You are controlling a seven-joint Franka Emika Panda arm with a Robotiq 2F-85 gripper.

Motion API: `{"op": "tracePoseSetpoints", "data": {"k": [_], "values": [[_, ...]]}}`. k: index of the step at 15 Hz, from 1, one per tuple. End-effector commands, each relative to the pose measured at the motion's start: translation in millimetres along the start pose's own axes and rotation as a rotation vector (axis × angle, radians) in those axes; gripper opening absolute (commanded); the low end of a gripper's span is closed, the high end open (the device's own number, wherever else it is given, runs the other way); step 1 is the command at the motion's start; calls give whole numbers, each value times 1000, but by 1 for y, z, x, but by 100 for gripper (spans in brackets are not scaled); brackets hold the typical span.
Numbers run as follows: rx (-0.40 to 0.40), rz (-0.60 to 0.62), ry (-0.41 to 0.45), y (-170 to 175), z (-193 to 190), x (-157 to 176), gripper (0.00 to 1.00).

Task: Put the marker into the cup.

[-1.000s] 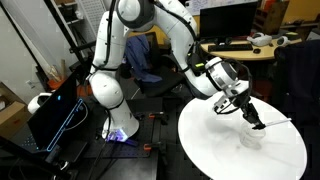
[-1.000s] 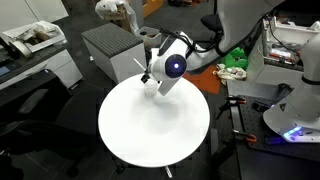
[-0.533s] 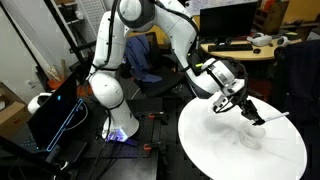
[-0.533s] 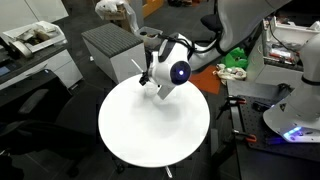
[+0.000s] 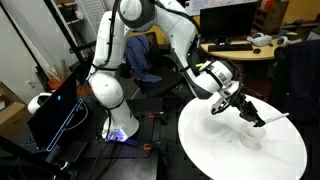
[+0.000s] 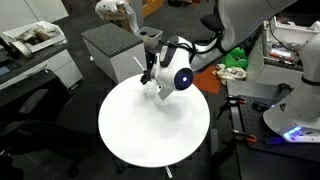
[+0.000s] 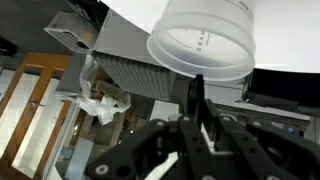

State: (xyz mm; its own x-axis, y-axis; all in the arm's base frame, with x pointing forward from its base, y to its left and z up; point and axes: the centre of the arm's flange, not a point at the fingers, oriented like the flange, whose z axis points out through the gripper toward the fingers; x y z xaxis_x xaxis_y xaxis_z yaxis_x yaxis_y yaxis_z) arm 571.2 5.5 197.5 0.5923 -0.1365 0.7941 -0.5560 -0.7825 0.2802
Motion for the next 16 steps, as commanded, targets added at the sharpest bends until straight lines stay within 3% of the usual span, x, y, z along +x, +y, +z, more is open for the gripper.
{"op": "tracePoseSetpoints", "data": {"k": [1, 11, 12, 16], "values": [[-44, 29, 39, 7, -5, -13, 4], [-80, 20, 48, 7, -5, -29, 4], [-80, 18, 48, 7, -6, -29, 34], [-81, 15, 47, 6, -6, -30, 64]]}}
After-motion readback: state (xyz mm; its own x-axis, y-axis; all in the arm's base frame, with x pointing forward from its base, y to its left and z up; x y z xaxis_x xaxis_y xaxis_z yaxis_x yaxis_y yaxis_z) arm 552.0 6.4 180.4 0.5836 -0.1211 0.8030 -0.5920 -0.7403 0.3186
